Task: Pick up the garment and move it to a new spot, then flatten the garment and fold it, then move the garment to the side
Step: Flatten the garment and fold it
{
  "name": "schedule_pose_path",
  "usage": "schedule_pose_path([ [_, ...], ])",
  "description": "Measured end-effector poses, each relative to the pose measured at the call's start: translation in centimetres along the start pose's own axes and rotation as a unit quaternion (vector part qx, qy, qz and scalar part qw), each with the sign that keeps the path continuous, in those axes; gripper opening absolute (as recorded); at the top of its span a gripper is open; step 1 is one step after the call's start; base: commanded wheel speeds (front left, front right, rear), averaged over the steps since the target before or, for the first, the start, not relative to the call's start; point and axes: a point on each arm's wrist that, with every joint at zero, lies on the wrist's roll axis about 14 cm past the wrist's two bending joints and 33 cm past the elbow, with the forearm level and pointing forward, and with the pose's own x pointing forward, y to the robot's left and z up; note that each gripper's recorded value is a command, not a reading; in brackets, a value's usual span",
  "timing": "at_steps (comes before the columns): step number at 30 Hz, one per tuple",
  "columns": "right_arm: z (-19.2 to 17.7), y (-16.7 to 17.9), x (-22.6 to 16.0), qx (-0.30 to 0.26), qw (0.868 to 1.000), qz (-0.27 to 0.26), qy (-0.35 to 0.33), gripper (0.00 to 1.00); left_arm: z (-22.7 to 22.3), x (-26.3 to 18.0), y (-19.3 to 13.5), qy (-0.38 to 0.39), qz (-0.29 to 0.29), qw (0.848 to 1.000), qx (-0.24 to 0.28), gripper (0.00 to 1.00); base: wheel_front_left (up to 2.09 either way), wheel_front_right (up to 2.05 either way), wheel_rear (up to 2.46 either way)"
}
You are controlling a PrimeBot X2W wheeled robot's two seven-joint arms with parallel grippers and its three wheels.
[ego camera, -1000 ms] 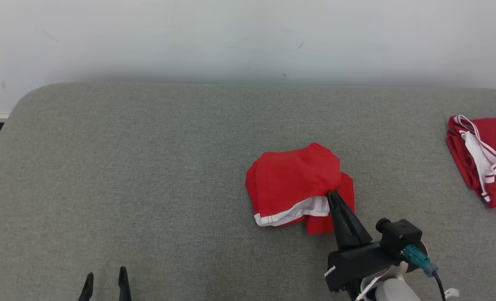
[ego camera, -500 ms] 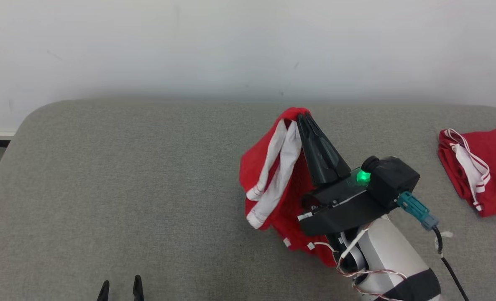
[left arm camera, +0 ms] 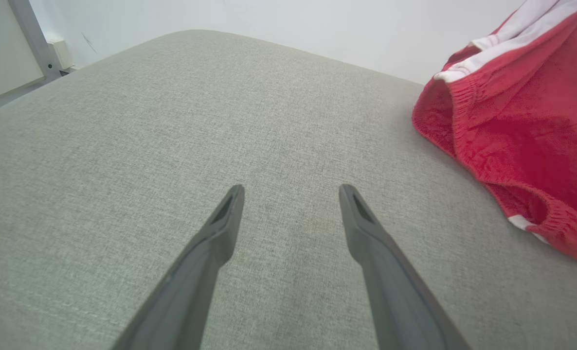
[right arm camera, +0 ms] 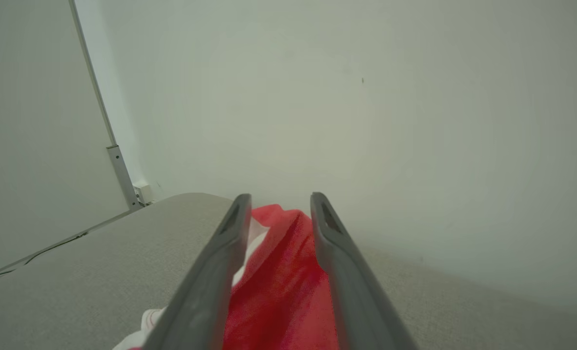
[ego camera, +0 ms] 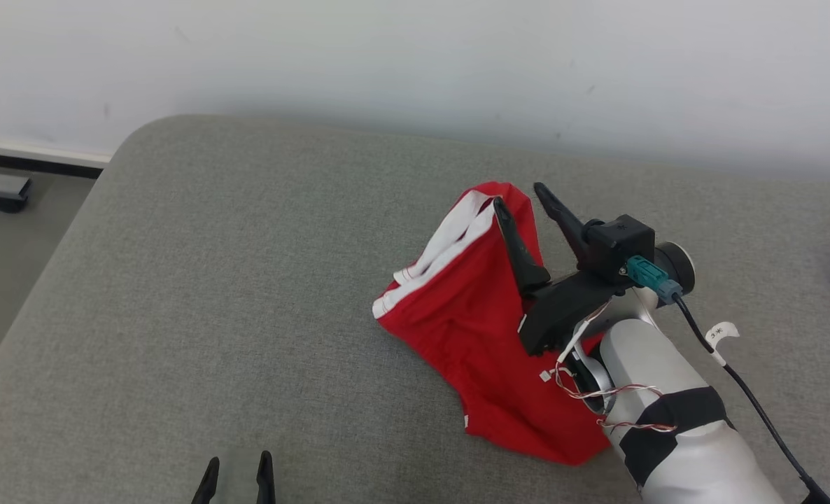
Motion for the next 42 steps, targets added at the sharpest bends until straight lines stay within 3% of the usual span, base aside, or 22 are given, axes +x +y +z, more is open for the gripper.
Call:
schedule_pose_path([
  [6, -4.9, -1.3, 0.1, 0.01, 0.998, -0.018, 0.055, 1.0, -0.4, -0.1, 1.4, 0.008, 0.029, 1.0, 0.0, 1.0, 0.0, 0.0, 0.0],
  [14, -5.4, -2.7, -2.4, 0.017, 0.998, -0.044, 0.052, 1.0, -0.3, 0.5, 0.5, 0.008, 0.011, 1.0, 0.0, 1.0, 0.0, 0.0, 0.0],
  [23, -9.3, 5.5, -8.3, 0.05, 0.993, 0.047, 0.1, 1.0, -0.3, 1.1, -0.9, 0.007, -0.013, 1.0, 0.0, 1.0, 0.0, 0.0, 0.0],
  [33, -14.1, 7.4, -11.3, 0.022, 0.974, 0.092, 0.207, 0.98, -0.6, 0.8, -0.8, 0.011, -0.01, 1.0, -0.008, 1.0, 0.0, 0.0, 0.0],
  [37, -15.7, 7.3, -11.5, 0.0, 0.965, 0.099, 0.242, 0.83, -0.8, 0.5, -0.4, 0.015, -0.004, 1.0, -0.012, 1.0, 0.0, 0.0, 0.0],
  [38, -15.8, 7.3, -11.5, -0.002, 0.964, 0.099, 0.245, 0.69, -0.9, 0.5, -0.2, 0.015, -0.001, 1.0, -0.013, 1.0, 0.0, 0.0, 0.0],
  [39, -15.9, 7.4, -11.3, -0.003, 0.964, 0.101, 0.245, 0.47, -0.9, 0.4, 0.0, 0.016, 0.002, 1.0, -0.016, 1.0, 0.0, 0.0, 0.0],
  [40, -15.9, 7.5, -11.2, -0.004, 0.964, 0.103, 0.246, 0.13, -0.9, 0.4, 0.1, 0.016, 0.005, 1.0, -0.016, 1.0, 0.0, 0.0, 0.0],
  [41, -16.0, 7.6, -11.2, -0.003, 0.964, 0.105, 0.245, 0.0, -0.9, 0.3, 0.2, 0.016, 0.008, 1.0, -0.018, 1.0, 0.0, 0.0, 0.0],
  [42, -16.0, 7.8, -11.1, -0.001, 0.964, 0.106, 0.244, 0.0, -1.0, 0.3, 0.3, 0.017, 0.01, 1.0, -0.019, 1.0, 0.0, 0.0, 0.0],
])
